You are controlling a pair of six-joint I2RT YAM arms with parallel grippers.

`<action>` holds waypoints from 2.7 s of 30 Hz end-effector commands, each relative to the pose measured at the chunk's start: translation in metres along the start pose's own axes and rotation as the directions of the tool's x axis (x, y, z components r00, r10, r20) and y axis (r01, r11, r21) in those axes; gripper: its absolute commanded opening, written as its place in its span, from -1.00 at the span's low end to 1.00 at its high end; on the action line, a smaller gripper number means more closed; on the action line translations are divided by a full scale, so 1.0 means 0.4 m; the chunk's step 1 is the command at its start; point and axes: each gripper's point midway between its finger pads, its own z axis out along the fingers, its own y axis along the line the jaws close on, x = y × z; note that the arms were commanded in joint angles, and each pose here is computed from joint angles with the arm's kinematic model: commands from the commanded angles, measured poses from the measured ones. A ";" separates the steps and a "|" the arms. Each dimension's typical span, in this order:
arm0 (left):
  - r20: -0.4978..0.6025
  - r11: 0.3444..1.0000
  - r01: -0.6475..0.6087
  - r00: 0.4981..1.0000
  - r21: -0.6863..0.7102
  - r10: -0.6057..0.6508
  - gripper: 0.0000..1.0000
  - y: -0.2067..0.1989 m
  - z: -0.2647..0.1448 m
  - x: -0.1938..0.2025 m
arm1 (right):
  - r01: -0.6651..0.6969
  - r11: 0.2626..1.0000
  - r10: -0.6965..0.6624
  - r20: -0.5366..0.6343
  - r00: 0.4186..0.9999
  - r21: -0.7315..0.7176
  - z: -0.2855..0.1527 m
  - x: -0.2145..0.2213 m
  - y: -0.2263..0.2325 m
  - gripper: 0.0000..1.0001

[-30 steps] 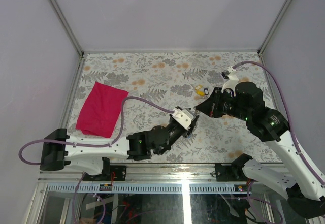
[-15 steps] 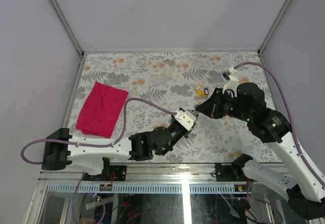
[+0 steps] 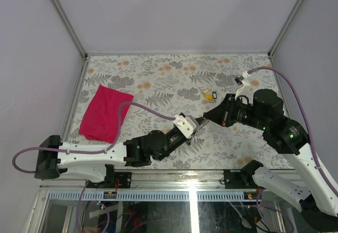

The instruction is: Put the keys on the keyring

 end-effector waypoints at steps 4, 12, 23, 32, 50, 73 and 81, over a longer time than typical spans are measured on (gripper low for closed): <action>0.038 0.996 -0.027 0.999 0.089 0.024 -1.00 -0.015 -0.030 -0.033 | 0.083 0.985 -0.075 0.059 0.995 -0.153 -0.039 -0.039 0.094 -0.79; 0.060 0.980 -0.029 0.998 0.197 0.017 -1.00 -0.041 -0.068 -0.055 | 0.120 0.958 -0.103 0.077 0.992 -0.261 -0.073 -0.038 0.149 -0.41; 0.060 0.926 -0.024 0.998 0.378 0.001 -1.00 -0.075 -0.158 -0.089 | 0.365 0.887 -0.306 0.232 0.923 -0.283 -0.147 -0.067 0.188 -0.05; -0.113 0.876 0.046 0.994 0.481 0.009 -1.00 -0.058 -0.217 -0.081 | 0.564 0.822 -0.447 0.521 0.727 -0.081 -0.187 -0.128 0.129 0.01; -0.426 0.871 0.350 0.885 0.345 -0.187 -1.00 -0.033 -0.192 -0.044 | 0.591 0.804 -0.542 0.488 0.684 0.064 -0.139 -0.125 0.035 0.05; -0.639 0.823 0.555 0.591 -0.122 -0.493 -1.00 0.115 -0.173 0.164 | 0.629 0.766 -0.610 0.464 0.643 0.134 -0.090 -0.085 -0.048 0.04; -0.572 0.803 0.593 0.680 0.060 -0.459 -1.00 0.076 -0.182 0.132 | 0.716 0.693 -0.660 0.471 0.585 0.084 -0.070 -0.064 -0.028 0.09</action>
